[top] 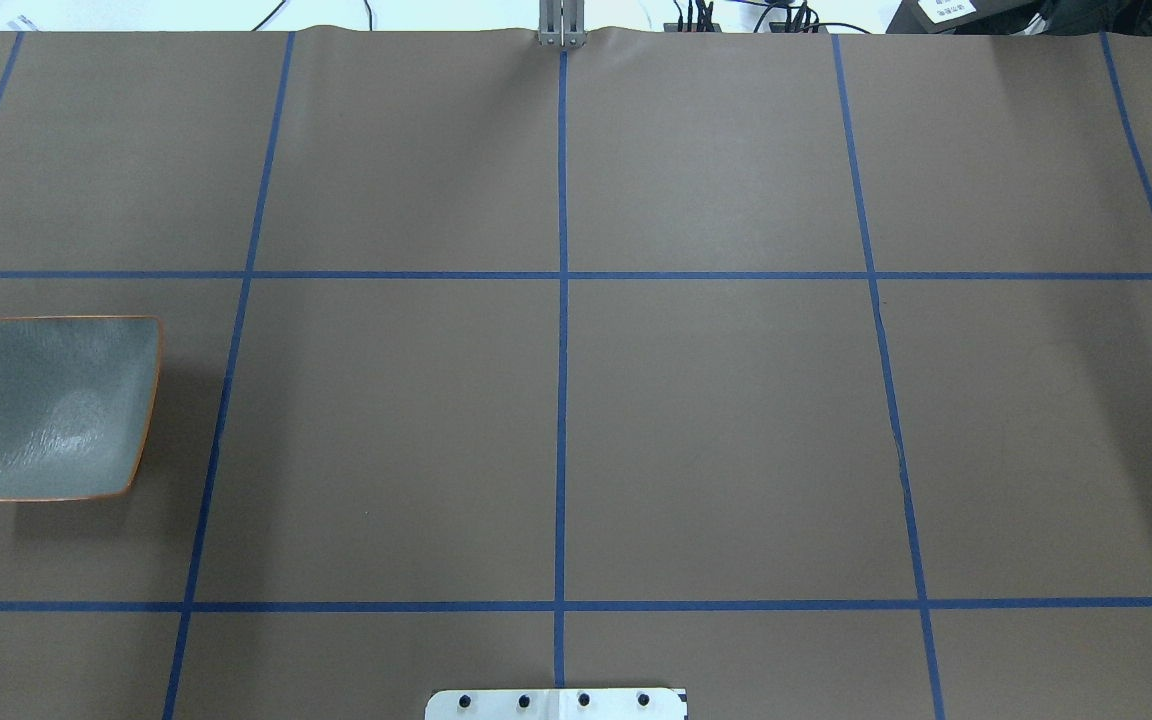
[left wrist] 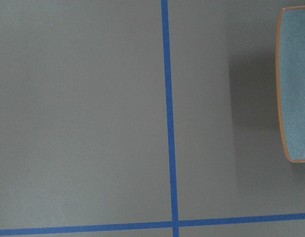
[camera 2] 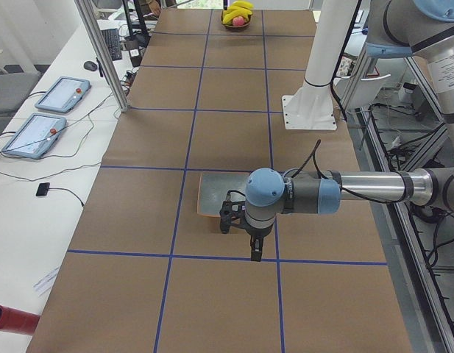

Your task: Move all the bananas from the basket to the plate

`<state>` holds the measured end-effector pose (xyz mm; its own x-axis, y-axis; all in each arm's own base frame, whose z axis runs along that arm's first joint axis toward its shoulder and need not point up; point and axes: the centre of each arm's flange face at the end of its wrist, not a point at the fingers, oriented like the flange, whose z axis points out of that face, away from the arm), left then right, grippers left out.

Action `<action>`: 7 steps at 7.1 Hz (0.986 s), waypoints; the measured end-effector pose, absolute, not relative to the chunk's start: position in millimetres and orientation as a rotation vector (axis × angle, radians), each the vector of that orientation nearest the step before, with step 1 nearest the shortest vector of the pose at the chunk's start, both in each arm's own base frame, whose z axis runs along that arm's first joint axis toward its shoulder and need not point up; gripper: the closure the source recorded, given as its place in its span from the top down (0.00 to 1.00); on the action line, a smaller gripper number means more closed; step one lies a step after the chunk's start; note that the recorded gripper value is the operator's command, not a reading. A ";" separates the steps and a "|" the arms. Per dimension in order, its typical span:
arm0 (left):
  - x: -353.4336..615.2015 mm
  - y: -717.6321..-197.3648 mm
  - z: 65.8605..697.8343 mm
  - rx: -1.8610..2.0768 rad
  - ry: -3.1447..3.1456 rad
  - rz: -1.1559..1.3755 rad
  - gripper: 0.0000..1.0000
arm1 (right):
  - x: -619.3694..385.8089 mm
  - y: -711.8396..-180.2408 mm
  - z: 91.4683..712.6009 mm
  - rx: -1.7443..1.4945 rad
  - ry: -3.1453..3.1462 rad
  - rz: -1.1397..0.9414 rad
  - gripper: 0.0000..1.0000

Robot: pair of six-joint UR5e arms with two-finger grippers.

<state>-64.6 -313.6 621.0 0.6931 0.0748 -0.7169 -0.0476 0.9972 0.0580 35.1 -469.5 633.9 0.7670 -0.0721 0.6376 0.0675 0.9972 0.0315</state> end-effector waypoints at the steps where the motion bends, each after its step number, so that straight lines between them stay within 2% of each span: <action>1: -64.8 -315.8 618.6 0.044 0.801 0.072 1.00 | 35.1 -469.4 633.9 0.007 -0.693 -0.076 1.00; 7: -64.8 -320.5 613.5 0.059 0.802 0.081 1.00 | 35.4 -479.4 619.3 0.151 -0.681 -0.154 1.00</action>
